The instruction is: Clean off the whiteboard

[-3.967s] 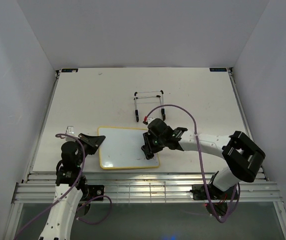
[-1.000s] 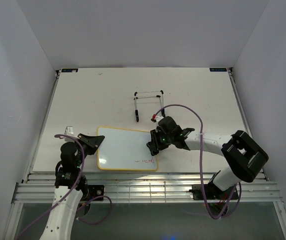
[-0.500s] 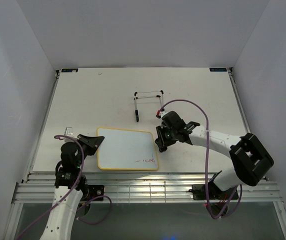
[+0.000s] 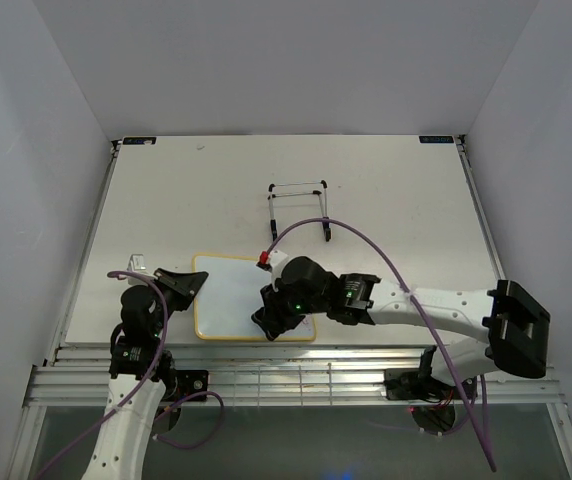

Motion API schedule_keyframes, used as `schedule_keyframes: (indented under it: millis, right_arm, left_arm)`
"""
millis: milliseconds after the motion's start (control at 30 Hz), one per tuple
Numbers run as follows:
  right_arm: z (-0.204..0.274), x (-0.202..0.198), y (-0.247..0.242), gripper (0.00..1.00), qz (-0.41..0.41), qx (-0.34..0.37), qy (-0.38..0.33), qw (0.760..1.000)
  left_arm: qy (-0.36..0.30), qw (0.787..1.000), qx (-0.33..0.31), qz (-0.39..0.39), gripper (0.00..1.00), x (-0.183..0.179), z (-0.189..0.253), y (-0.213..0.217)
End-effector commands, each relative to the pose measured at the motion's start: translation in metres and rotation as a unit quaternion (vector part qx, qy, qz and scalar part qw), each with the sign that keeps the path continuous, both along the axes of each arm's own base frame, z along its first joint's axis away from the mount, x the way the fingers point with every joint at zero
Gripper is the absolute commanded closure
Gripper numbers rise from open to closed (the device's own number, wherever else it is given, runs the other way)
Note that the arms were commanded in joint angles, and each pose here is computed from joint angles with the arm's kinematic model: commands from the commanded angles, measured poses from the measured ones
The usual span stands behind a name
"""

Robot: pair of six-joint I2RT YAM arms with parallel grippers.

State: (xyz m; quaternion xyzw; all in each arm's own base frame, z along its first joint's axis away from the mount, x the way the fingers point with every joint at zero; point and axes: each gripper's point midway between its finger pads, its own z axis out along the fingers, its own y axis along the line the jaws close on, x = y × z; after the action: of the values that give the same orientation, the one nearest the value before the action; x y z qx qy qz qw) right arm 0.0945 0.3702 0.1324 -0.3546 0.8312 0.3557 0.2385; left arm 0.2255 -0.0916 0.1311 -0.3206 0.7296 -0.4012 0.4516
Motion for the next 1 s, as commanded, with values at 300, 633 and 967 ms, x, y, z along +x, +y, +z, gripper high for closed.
schedule_keyframes:
  millis: [300, 633, 967]
  right_arm:
    - [-0.038, 0.047, 0.023, 0.92, -0.121, -0.035, -0.044, 0.991]
    - [-0.115, 0.045, -0.03, 0.92, -0.126, -0.113, 0.01, 0.986]
    - [-0.159, 0.059, -0.129, 0.92, -0.177, -0.197, 0.078, 0.961]
  left_arm:
    - [-0.102, 0.994, 0.039, -0.028, 1.0, 0.008, 0.025, -0.005]
    - [-0.098, 0.994, 0.04, -0.034, 1.0, 0.008, 0.017, -0.006]
    - [-0.083, 0.994, 0.051, -0.042, 1.0, 0.007, 0.01, -0.007]
